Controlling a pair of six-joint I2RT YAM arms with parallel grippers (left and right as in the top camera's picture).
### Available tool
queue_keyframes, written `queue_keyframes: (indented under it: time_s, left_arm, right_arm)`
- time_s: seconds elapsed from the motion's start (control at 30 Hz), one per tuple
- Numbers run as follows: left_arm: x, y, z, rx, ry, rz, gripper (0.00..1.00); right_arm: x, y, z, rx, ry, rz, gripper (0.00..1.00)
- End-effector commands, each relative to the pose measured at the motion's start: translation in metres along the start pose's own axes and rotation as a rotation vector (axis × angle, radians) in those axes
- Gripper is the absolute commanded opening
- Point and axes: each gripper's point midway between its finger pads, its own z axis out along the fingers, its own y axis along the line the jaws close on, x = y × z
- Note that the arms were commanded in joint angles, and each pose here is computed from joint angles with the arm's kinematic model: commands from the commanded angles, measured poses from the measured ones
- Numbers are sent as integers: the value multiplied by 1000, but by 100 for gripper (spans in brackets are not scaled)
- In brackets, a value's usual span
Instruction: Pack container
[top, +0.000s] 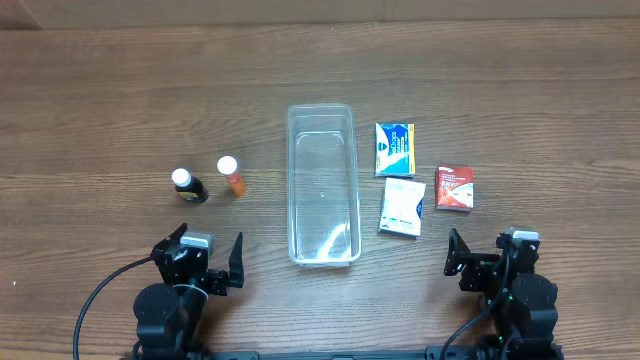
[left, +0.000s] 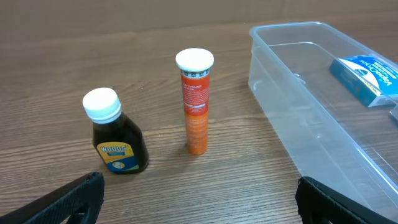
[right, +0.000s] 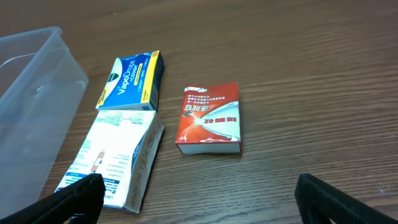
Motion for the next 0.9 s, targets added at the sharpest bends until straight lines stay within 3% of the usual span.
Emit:
queue_keyframes:
  time_s: [0.0,0.53,0.73,0.87]
  left_arm:
    - [-1,0,0,2,-11,-15,100]
    - [-1,0,0,2,-11,-15,100]
    - [-1,0,0,2,-11,-15,100]
    - [-1,0,0,2,-11,-15,100]
  right_arm:
    - [4,-1,3,0,2,2,100]
    - [-9,-1,2,6,-52,1,100]
    - [-26,40,-4,-230,-109,8,100]
    - [-64,74,-24,-435,-223,117,100]
